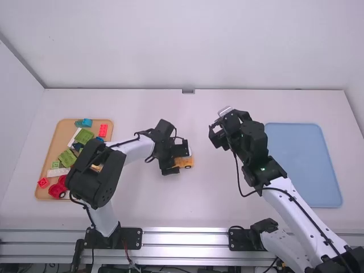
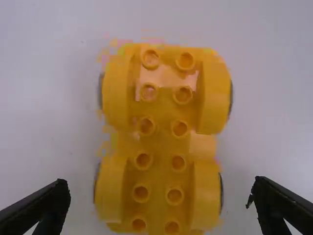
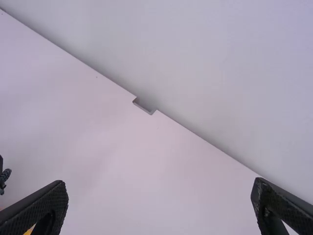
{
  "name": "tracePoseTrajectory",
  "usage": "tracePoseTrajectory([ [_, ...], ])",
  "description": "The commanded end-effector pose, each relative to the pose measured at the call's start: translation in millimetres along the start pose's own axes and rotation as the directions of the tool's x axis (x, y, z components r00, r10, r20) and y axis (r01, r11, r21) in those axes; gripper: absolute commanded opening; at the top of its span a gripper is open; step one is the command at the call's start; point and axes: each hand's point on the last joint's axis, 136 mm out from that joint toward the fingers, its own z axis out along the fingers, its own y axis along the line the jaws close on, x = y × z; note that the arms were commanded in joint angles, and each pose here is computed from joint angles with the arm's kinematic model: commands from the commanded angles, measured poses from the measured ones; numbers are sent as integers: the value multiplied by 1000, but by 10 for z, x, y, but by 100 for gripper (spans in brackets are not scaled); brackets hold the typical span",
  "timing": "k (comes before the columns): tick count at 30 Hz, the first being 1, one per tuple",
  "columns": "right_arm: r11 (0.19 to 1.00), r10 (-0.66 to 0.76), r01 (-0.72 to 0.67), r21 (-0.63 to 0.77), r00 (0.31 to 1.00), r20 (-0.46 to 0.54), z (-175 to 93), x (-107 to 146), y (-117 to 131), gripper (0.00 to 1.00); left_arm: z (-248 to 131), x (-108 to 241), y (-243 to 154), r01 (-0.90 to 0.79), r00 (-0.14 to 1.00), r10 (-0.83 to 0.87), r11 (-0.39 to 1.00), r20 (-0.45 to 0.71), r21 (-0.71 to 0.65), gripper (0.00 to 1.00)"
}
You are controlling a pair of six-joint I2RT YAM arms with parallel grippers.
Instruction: Assemble lego blocks to make yellow taxi
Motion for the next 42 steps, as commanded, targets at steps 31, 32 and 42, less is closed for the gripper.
tracePoseTrajectory([
  [31, 1000, -2, 1, 18, 999, 37, -15, -169, -70, 99, -2418, 2466, 1340, 785, 398, -849, 119, 348, -607, 99],
  [32, 1000, -2, 1, 18, 999, 39, -16, -173, -69, 99, -2433, 2526, 1302, 773, 379, -862, 95, 337, -627, 99],
  [42, 1000, -2, 1, 25, 998, 67, -20, -241, -88, 99, -2379, 2758, 804, 728, 303, -949, 170, 89, -664, 82],
])
